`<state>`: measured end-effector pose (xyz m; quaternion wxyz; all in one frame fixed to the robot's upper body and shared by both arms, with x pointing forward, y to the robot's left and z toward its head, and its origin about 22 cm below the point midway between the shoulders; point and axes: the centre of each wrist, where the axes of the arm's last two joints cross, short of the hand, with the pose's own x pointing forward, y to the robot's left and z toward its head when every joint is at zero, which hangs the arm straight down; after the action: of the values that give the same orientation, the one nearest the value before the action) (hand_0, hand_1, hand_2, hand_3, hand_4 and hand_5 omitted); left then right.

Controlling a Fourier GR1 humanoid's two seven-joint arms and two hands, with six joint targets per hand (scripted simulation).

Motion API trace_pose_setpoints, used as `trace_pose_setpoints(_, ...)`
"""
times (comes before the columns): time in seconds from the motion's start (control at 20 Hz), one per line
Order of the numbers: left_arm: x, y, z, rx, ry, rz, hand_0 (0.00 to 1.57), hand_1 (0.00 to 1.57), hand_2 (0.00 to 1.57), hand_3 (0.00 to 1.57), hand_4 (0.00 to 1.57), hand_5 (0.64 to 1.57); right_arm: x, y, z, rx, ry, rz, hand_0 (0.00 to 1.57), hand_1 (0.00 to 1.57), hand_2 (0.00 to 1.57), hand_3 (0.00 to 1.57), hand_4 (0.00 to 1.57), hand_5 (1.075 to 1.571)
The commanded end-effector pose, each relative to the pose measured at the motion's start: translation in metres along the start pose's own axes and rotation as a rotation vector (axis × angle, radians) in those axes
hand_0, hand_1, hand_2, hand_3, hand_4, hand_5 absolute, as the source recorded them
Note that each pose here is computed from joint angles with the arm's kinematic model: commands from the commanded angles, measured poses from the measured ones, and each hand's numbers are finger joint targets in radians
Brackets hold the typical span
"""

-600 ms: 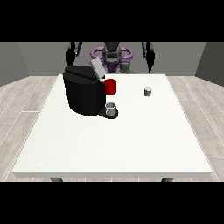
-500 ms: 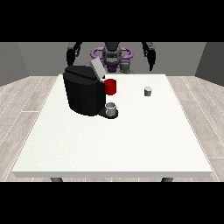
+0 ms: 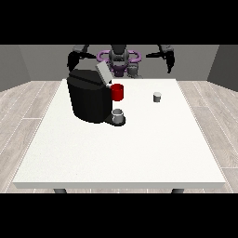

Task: Insert the coffee pod into the coffee machine and close the lid

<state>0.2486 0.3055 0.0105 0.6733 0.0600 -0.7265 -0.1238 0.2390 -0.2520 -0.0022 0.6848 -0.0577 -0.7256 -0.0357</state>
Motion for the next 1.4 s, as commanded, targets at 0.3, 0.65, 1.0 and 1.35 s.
trace_pose_setpoints(0.3, -0.010, 0.048, -0.034, 0.001, 0.147, -0.103, 0.00, 0.00, 0.00, 0.00, 0.00, 1.571, 0.022, 0.017, -0.003, 0.045, -0.059, -0.037, 0.00, 0.00, 0.00, 0.00, 0.17, 1.571)
trace_pose_setpoints(0.65, -0.027, 0.063, -0.055, 0.032, 0.166, -0.112, 0.00, 0.00, 0.00, 0.00, 0.00, 1.571, 0.038, 0.031, -0.024, 0.063, -0.152, -0.029, 0.00, 0.00, 0.00, 0.00, 0.23, 1.571)
trace_pose_setpoints(1.0, -0.035, 0.043, -0.066, -0.027, 0.203, -0.235, 0.00, 0.00, 0.00, 0.00, 0.00, 1.571, 0.039, 0.023, -0.043, 0.051, -0.136, -0.036, 0.00, 0.00, 0.00, 0.00, 0.34, 1.571)
trace_pose_setpoints(1.35, -0.040, 0.035, -0.075, -0.070, 0.209, -0.326, 0.22, 0.22, 0.53, 0.22, 0.00, 1.571, 0.008, 0.033, -0.046, -0.007, -0.054, -0.019, 0.00, 0.00, 0.00, 0.00, 0.37, 1.571)
